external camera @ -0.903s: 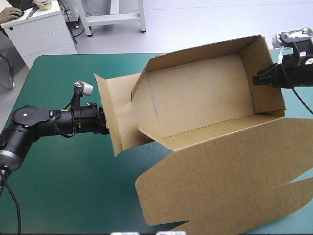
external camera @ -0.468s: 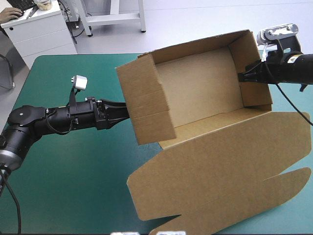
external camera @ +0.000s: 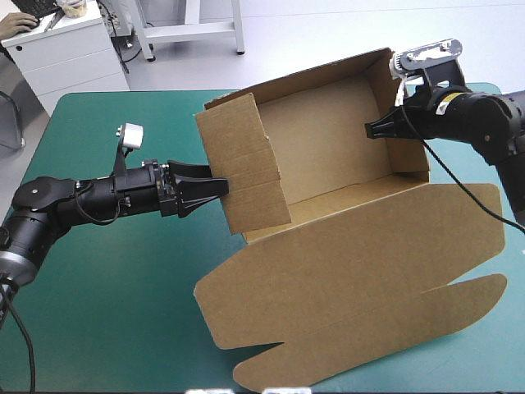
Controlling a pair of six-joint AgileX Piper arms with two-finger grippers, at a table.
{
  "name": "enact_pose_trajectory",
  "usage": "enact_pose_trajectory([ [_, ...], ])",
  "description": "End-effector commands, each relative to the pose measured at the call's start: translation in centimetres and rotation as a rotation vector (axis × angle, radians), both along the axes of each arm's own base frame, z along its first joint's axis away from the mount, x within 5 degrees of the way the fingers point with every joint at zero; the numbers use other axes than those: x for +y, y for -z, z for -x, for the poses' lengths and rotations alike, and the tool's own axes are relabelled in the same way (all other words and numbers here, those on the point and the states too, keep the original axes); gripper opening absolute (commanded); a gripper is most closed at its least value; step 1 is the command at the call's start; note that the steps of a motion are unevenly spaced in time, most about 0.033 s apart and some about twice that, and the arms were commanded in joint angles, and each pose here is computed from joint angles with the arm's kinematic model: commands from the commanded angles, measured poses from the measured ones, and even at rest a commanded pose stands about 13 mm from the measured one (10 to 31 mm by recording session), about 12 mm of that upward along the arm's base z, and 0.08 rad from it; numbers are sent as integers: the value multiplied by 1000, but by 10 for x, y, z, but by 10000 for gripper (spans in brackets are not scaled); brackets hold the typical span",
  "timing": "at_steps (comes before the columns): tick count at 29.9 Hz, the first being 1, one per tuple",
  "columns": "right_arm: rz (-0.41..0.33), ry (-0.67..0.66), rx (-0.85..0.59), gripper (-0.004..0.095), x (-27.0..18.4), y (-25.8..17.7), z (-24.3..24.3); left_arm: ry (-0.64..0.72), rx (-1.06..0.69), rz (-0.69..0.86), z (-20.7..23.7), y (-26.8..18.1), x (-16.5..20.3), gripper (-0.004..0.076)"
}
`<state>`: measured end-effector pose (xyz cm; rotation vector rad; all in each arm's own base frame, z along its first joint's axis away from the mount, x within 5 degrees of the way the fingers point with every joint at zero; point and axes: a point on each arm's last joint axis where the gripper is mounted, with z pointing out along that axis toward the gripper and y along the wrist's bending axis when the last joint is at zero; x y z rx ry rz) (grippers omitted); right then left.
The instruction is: Fold the box
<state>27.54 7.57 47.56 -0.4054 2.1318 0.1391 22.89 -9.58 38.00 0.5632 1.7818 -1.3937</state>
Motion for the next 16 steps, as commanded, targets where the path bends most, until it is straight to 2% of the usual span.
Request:
enact_pose_trajectory([
  [1, -65, 12, -143, -14, 5, -25, 13, 37, -48, 87, 9, -21, -1, 537],
  [10, -118, 34, -160, -14, 9, -28, 12, -181, -18, -22, -9, -24, 7, 537],
  [16, -137, 50, -153, -14, 9, -26, 8, -203, -17, -41, -8, -45, 8, 537],
])
